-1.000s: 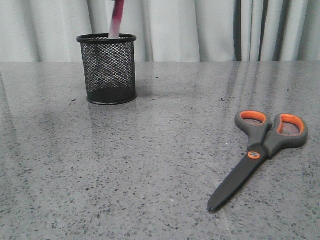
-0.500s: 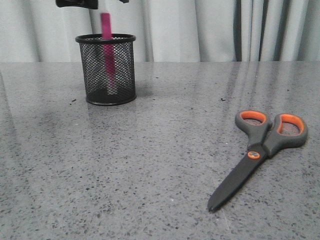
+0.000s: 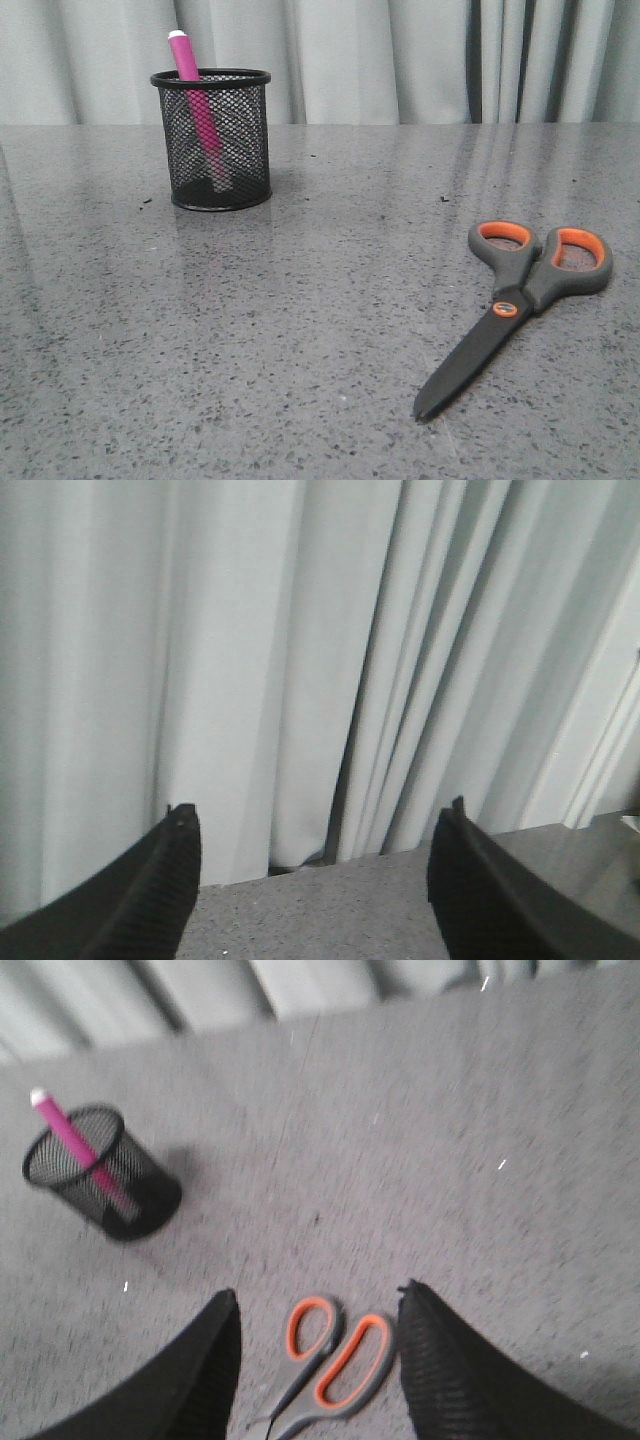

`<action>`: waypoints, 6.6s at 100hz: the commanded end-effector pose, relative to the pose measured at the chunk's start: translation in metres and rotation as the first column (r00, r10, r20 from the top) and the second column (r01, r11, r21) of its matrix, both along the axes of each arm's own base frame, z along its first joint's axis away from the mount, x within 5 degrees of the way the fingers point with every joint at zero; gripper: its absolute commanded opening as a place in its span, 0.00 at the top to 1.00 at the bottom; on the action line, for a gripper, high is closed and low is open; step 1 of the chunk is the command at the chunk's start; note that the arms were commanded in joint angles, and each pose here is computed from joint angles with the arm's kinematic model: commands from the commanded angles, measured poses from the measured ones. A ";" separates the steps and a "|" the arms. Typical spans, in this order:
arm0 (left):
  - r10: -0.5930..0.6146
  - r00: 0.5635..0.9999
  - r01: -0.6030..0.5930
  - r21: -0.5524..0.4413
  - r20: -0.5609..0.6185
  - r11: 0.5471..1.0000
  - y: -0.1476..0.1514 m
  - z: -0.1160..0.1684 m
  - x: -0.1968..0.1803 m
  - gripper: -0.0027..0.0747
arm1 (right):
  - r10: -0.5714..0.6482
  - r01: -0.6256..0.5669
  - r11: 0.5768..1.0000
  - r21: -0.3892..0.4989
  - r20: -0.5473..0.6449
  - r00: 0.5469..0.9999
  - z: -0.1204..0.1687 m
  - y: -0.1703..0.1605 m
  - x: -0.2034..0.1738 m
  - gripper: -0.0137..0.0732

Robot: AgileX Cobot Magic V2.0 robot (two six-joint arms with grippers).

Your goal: Put pen and scissors into bin

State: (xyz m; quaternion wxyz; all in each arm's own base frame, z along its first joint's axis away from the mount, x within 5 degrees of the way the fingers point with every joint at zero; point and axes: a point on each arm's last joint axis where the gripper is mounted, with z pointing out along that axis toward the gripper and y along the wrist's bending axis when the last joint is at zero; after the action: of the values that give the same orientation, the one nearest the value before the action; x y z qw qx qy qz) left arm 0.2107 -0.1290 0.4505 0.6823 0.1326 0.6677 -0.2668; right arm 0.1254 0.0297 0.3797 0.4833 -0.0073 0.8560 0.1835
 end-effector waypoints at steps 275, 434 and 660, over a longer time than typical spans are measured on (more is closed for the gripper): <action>-0.279 0.954 0.277 0.036 0.112 0.960 0.029 0.037 -0.113 0.40 | 0.269 -0.259 0.962 -0.084 0.442 0.856 0.068 0.212 0.212 0.92; 0.141 0.953 -0.202 0.219 0.268 0.955 0.116 -0.113 -0.203 0.99 | 0.351 -0.233 0.920 -0.316 0.397 0.848 0.014 0.042 -0.017 0.92; 0.474 0.880 -0.434 0.365 -0.023 0.824 0.125 -0.271 -0.156 0.99 | 0.268 -0.160 0.959 -0.236 0.554 0.788 -0.069 -0.032 -0.101 0.92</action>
State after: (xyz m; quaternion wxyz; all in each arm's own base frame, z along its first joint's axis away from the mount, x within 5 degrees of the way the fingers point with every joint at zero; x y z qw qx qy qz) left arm 0.0541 -0.0041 0.1862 0.6317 0.0817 0.7706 0.0206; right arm 0.0242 -0.0037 0.2971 0.6692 -0.1980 0.7013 0.1455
